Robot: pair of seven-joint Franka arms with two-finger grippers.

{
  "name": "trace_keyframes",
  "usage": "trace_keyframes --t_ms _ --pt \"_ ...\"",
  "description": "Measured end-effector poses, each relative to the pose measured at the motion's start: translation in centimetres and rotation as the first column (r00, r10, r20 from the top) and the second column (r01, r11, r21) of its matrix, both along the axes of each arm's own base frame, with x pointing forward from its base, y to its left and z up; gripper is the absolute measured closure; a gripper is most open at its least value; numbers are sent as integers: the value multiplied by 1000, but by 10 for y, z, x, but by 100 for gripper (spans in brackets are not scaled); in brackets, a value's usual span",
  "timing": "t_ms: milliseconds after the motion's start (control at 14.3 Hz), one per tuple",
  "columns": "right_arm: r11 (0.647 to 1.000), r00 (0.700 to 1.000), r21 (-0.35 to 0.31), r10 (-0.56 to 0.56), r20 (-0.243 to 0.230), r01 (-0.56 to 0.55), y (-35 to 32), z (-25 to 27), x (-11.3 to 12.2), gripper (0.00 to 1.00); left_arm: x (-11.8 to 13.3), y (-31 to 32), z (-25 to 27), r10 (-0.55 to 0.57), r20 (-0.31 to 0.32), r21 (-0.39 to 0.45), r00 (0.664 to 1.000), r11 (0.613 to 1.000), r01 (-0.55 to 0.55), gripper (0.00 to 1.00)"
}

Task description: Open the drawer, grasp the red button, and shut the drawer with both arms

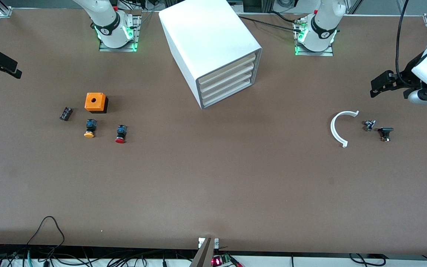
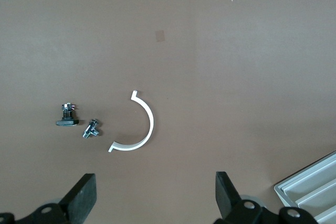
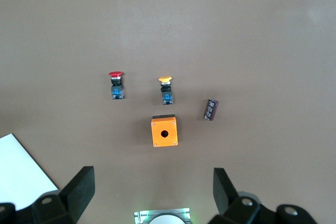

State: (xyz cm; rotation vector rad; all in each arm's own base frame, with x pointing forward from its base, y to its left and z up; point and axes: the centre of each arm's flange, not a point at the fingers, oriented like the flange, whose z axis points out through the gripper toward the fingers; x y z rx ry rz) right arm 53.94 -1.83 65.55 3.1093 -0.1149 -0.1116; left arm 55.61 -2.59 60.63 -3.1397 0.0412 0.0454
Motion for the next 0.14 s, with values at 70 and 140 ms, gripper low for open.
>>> trace_keyframes --t_ms 70,140 --pt "1000 1000 1 13 -8 -13 7 -2 -1 0 0 -3 0 -5 -1 0 1000 1000 5 0" --pt "1000 999 0 28 -17 -28 14 -6 -2 0 0 -4 0 -8 -2 0 1000 1000 8 0"
